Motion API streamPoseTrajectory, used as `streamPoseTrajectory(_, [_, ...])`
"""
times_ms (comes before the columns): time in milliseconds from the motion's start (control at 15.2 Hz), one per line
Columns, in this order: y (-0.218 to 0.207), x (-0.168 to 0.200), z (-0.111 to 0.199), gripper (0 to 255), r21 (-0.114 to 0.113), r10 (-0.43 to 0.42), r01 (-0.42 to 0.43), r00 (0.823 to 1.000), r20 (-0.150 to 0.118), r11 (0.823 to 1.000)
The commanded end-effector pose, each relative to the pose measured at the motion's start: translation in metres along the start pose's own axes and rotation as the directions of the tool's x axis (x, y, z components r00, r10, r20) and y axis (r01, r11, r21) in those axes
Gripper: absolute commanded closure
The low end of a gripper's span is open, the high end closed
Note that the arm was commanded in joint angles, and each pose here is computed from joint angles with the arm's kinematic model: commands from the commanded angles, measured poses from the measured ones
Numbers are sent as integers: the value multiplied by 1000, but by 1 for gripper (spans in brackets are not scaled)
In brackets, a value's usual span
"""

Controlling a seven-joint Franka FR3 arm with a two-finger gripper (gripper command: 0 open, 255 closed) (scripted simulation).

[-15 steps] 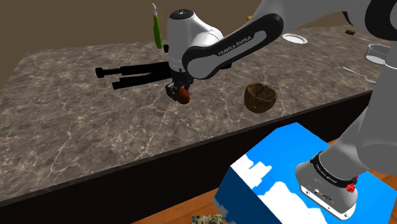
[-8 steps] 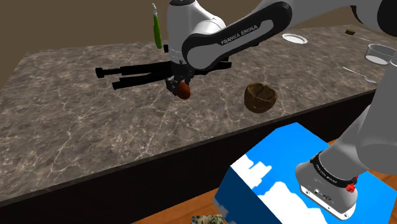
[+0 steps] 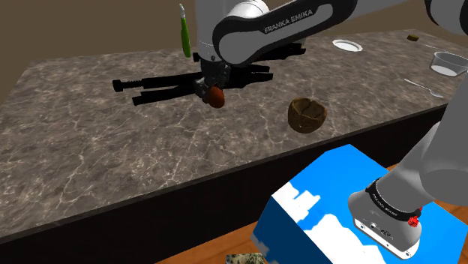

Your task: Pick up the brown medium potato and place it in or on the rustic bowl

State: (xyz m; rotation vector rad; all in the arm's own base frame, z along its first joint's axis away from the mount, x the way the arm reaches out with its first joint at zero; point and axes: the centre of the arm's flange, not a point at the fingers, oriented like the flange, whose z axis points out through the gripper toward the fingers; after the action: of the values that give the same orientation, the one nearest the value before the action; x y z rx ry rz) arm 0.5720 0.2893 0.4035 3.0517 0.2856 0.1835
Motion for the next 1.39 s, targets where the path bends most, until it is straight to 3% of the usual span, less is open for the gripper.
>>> streamPoseTrajectory(0, [0,2,-10,255,0,0,0,1000,0,1000])
streamPoseTrajectory(1122, [7,11,-96,255,0,0,0,1000,0,1000])
streamPoseTrajectory(1320, [32,-19,-99,255,0,0,0,1000,0,1000])
